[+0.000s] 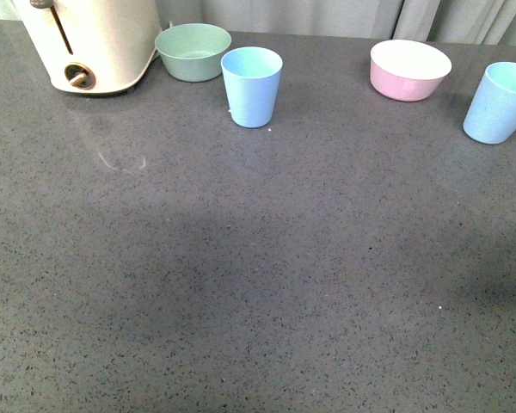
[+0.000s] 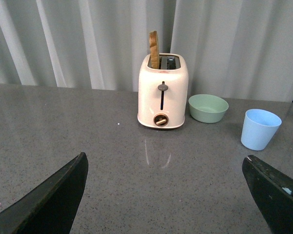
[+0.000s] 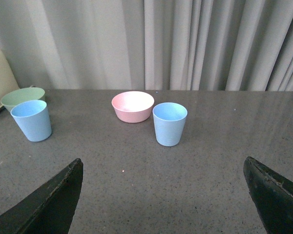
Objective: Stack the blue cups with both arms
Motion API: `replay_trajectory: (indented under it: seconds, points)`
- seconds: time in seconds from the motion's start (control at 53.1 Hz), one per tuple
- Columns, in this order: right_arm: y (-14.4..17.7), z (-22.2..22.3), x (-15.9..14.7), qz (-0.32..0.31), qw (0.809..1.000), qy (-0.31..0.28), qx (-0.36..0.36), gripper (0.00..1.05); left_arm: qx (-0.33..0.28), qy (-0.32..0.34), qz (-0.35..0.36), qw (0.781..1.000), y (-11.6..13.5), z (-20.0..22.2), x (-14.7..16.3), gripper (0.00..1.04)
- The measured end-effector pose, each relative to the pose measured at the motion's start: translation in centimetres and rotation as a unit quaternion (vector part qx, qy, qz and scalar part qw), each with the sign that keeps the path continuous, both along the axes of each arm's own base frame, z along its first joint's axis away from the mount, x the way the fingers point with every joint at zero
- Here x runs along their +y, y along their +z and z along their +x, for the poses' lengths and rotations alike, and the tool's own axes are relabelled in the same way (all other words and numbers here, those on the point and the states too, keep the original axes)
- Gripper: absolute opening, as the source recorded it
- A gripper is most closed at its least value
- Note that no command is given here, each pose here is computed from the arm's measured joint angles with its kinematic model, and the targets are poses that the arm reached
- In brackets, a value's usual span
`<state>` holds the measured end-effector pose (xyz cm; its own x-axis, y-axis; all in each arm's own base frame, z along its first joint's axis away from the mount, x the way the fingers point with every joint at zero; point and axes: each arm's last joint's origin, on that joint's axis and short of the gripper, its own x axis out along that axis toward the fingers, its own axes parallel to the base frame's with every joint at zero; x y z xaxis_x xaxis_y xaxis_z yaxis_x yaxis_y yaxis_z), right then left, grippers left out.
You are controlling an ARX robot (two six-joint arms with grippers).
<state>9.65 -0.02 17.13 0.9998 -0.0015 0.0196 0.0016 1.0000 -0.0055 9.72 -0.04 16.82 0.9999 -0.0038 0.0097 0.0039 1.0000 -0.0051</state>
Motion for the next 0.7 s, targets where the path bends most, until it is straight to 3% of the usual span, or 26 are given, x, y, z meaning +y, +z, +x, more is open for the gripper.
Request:
replay_trajectory:
  seconds: [0.565,0.602,0.64,0.659,0.697]
  points:
    - [0.0,0.0,0.0,0.0,1.0,0.0,0.0,0.96,0.0,0.0,0.0,1.0,0.0,0.0,0.0,0.96]
    - [0.0,0.0,0.0,0.0,1.0,0.0,0.0,0.96,0.037,-0.01,-0.015,0.999,-0.1,0.1,0.0,0.96]
    - [0.0,0.0,0.0,0.0,1.0,0.0,0.0,0.96,0.121,-0.028,-0.046,0.991,0.0,0.1,-0.1,0.96]
    - [0.0,0.0,0.0,0.0,1.0,0.0,0.0,0.96,0.186,-0.03,-0.07,0.98,0.3,0.3,-0.2,0.96]
    - [0.0,0.0,0.0,0.001,1.0,0.0,0.0,0.96,0.257,-0.026,-0.092,0.962,0.7,1.1,-0.2,0.96]
